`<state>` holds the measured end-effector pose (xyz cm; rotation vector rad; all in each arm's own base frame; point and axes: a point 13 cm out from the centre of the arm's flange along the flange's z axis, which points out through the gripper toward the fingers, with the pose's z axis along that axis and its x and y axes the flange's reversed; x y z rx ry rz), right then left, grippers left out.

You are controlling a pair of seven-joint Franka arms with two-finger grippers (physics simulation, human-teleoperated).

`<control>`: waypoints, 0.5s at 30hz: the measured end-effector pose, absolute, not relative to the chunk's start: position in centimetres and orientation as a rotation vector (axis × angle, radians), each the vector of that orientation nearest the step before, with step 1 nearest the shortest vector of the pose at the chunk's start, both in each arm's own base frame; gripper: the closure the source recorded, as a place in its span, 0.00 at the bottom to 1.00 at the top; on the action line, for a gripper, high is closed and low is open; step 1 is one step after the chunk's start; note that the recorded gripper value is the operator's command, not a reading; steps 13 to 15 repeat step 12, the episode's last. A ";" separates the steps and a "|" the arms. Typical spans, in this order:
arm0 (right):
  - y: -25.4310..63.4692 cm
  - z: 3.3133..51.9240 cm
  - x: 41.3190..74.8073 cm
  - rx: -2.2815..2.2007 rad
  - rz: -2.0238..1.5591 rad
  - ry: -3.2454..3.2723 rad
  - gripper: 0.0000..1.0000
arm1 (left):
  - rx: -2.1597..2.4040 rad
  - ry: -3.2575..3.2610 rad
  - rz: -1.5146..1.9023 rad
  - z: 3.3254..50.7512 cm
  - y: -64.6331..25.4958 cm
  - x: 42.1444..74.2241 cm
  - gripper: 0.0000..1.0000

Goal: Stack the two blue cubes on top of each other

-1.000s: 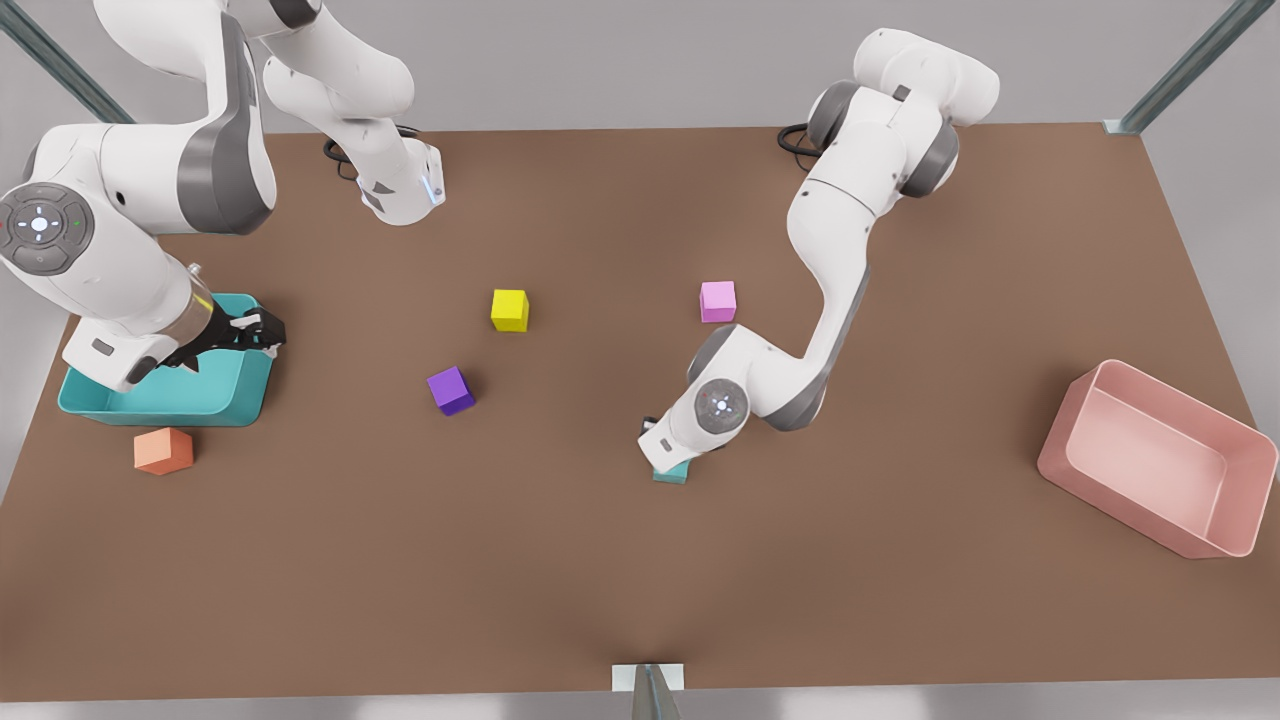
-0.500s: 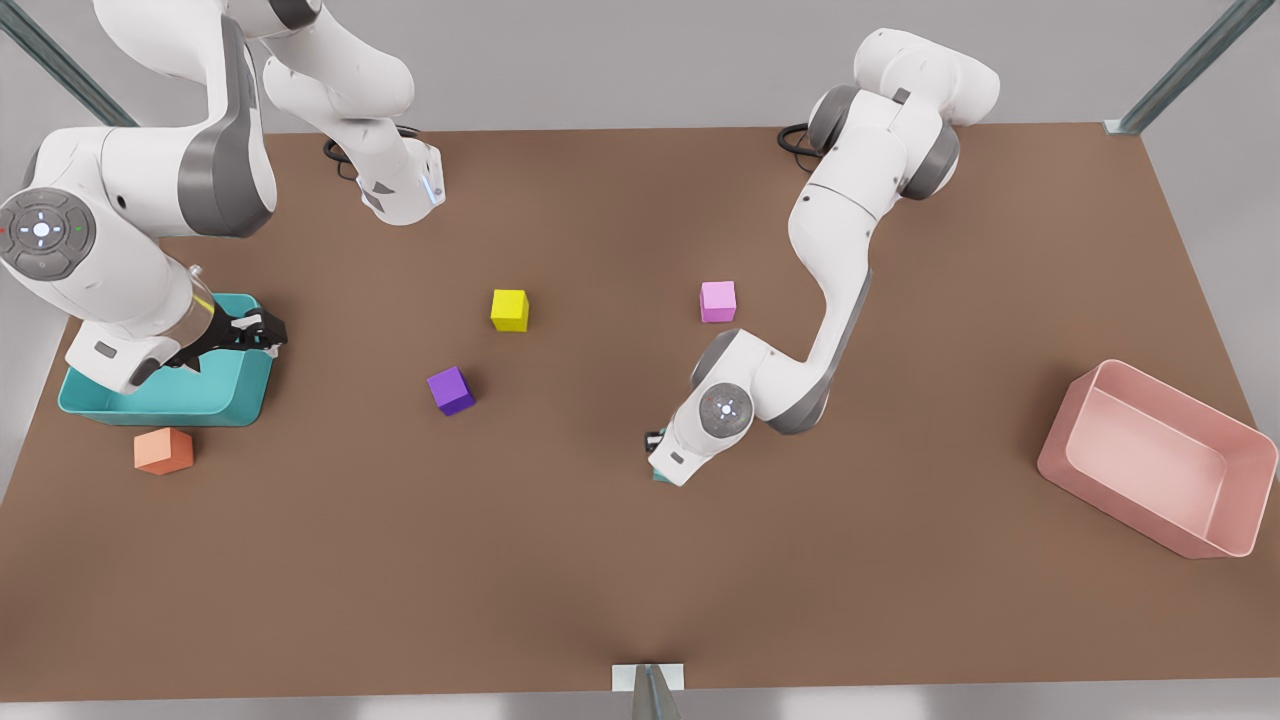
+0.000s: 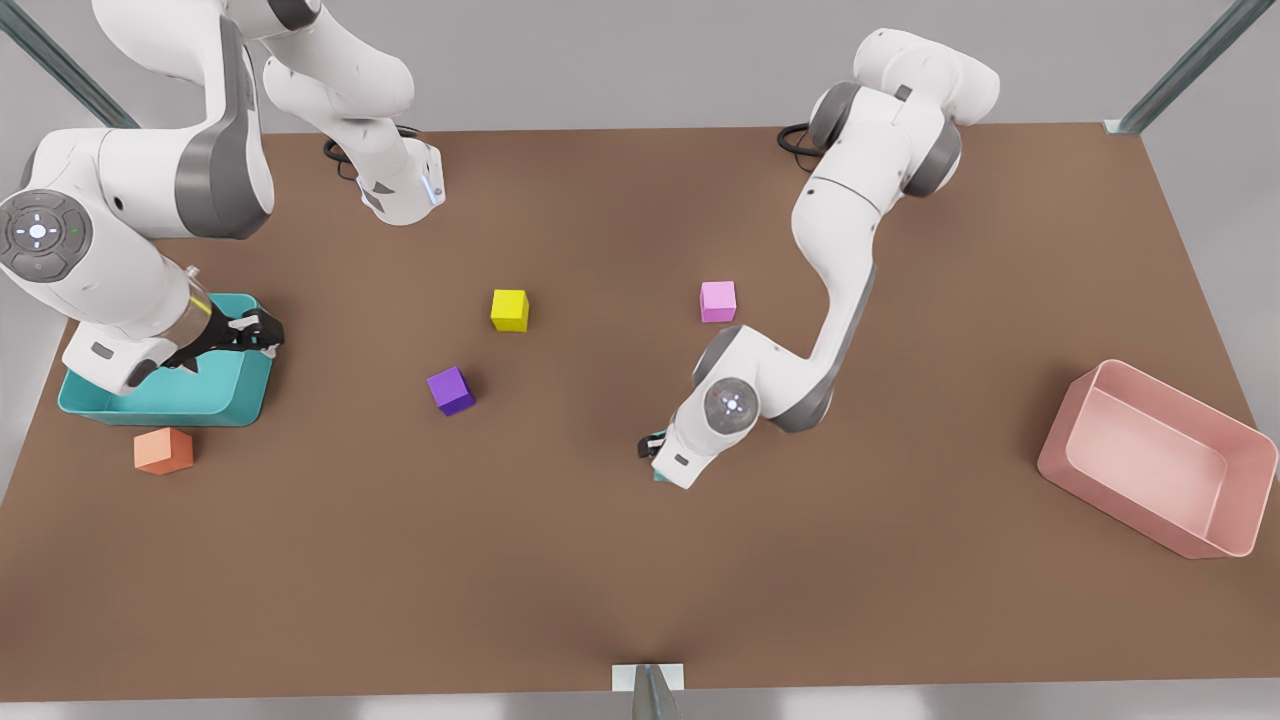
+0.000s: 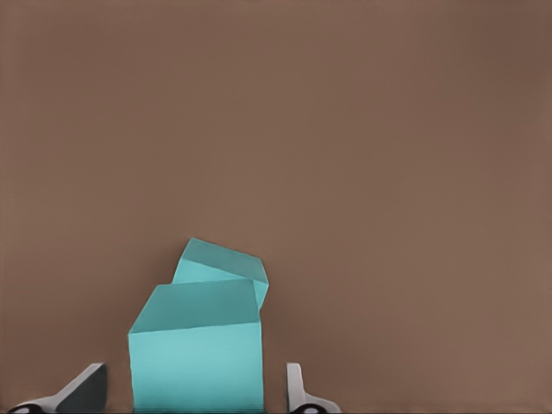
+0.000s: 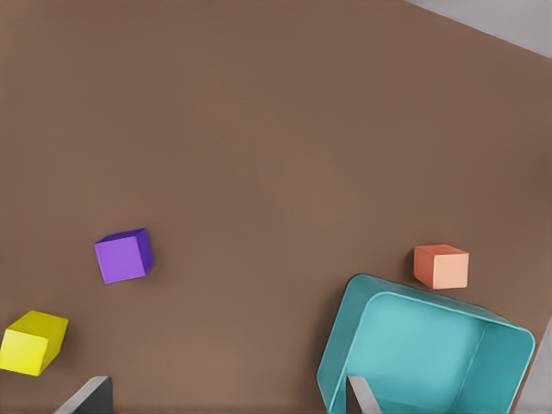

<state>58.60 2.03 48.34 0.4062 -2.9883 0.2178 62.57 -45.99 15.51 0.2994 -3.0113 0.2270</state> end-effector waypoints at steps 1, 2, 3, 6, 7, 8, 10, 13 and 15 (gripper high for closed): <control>2.0 48.4 58.7 0.405 0.218 -2.990 0.00 | 0.310 -3.014 0.233 16.7 -45.7 63.0 0.00; 1.9 48.5 58.7 0.405 0.218 -2.993 0.00 | 0.332 -3.017 0.241 18.3 -44.8 63.7 0.00; 1.9 48.6 58.8 0.404 0.218 -2.995 0.00 | 0.369 -3.023 0.259 21.2 -43.1 64.8 0.00; 1.8 48.8 58.8 0.405 0.226 -2.998 0.00 | 0.597 -3.048 0.266 33.2 -27.3 70.4 0.00; 1.9 48.8 58.8 0.407 0.232 -2.997 0.00 | 0.662 -3.052 0.195 35.7 -20.0 71.2 0.00; 1.9 48.8 58.8 0.410 0.237 -2.997 0.00 | 0.705 -3.057 0.129 38.6 -14.1 70.7 0.00; 1.8 48.8 58.8 0.410 0.243 -2.997 0.00 | 0.681 -3.029 -0.014 42.9 -7.6 63.8 0.00; 1.8 48.9 58.8 0.409 0.246 -2.997 0.00 | 0.589 -3.007 -0.078 44.4 -6.4 60.1 0.00; 1.8 48.9 58.8 0.409 0.246 -2.997 0.00 | 0.589 -3.007 -0.078 44.4 -6.4 60.1 0.00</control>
